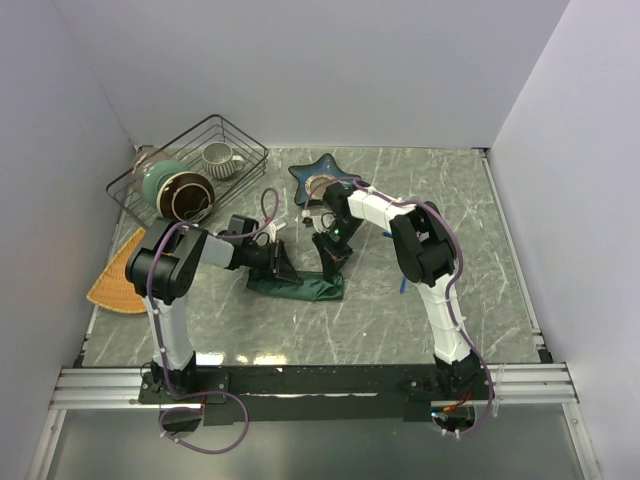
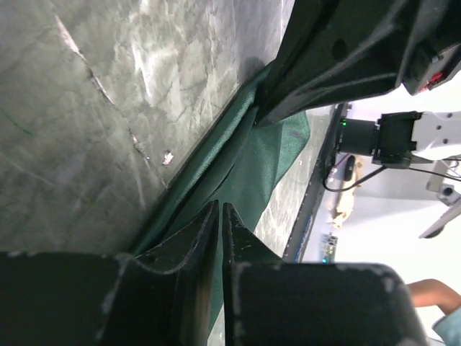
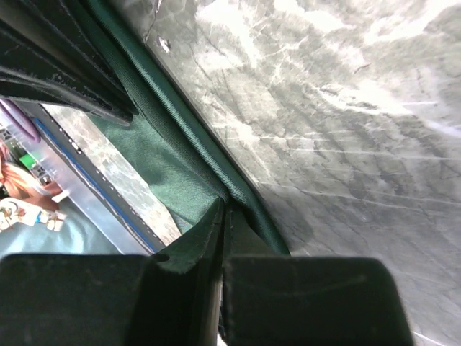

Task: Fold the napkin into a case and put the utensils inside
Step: Smooth out the smaller rectangle-folded napkin at the center of the board, then pick up the smaller rectangle-folded napkin from the center of the board, then pass from the left arm to the right, then turn over the smaller rectangle-folded napkin at the center of the board.

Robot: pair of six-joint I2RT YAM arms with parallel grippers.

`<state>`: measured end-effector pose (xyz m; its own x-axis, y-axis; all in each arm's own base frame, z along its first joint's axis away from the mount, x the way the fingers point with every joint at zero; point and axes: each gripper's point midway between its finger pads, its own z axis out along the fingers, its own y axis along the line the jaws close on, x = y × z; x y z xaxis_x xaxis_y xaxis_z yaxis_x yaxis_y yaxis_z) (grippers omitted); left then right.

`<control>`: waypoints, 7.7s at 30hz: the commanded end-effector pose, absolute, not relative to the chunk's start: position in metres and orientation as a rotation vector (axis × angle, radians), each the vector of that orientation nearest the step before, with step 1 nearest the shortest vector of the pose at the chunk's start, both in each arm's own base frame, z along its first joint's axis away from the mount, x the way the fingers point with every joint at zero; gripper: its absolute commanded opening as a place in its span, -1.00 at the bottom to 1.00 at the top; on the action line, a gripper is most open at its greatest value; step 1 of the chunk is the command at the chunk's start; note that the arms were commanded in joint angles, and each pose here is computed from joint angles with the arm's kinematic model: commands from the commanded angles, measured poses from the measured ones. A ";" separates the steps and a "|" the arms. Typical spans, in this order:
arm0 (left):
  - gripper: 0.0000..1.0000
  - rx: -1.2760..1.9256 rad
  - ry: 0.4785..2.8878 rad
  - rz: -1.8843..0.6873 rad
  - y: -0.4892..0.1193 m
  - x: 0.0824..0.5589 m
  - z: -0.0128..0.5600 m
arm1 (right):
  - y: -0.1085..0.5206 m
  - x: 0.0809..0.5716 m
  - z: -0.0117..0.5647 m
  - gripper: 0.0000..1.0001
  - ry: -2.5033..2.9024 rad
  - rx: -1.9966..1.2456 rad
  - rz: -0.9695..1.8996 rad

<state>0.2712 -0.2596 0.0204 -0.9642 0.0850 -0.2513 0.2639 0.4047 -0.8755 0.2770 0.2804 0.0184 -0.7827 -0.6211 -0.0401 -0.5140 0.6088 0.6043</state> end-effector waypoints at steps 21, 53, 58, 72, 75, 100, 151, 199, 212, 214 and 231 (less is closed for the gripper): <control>-0.74 0.268 2.547 -1.529 -0.247 0.279 -0.003 | 0.307 0.232 0.085 -0.26 -2.458 0.470 -1.472; 0.18 1.483 2.267 -1.007 -0.212 0.318 0.050 | 0.278 0.271 -0.016 -0.54 -2.714 0.434 -1.084; 0.21 1.510 2.292 -1.026 -0.220 0.308 0.033 | 0.280 0.270 -0.015 -0.55 -2.723 0.461 -1.079; -0.28 1.649 2.266 -1.017 -0.230 0.282 0.005 | 0.282 0.273 -0.014 -0.56 -2.744 0.497 -1.069; -0.47 1.668 2.257 -1.003 -0.227 0.278 0.004 | 0.283 0.271 -0.013 -0.55 -2.740 0.494 -1.074; -0.99 1.705 1.748 -0.628 -0.244 0.292 0.065 | 0.306 0.320 0.107 0.80 -2.739 1.087 -1.374; 0.33 1.216 1.759 -0.645 -0.205 0.318 0.191 | 0.334 0.317 0.095 -1.00 -2.819 1.540 -1.242; 0.95 0.567 2.204 -0.652 -0.080 0.314 0.149 | 0.338 0.242 0.042 -0.73 -2.188 3.503 0.486; 0.97 0.614 2.174 -0.683 -0.086 0.300 0.159 | 0.335 0.213 0.040 0.72 -2.246 3.376 0.224; 0.99 0.622 2.170 -0.699 -0.088 0.296 0.162 | 0.331 0.204 0.038 0.84 -2.281 3.300 0.128; 0.87 0.583 2.168 -1.260 -0.163 0.269 0.177 | 0.300 0.186 0.148 1.00 -2.916 2.096 -1.023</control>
<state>0.2763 -0.1268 0.1639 -0.6963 0.1430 -0.7033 0.6256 0.6014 -0.4970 0.1993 0.3142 0.1322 0.0725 -0.7073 -0.7032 -0.9531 0.1587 -0.2579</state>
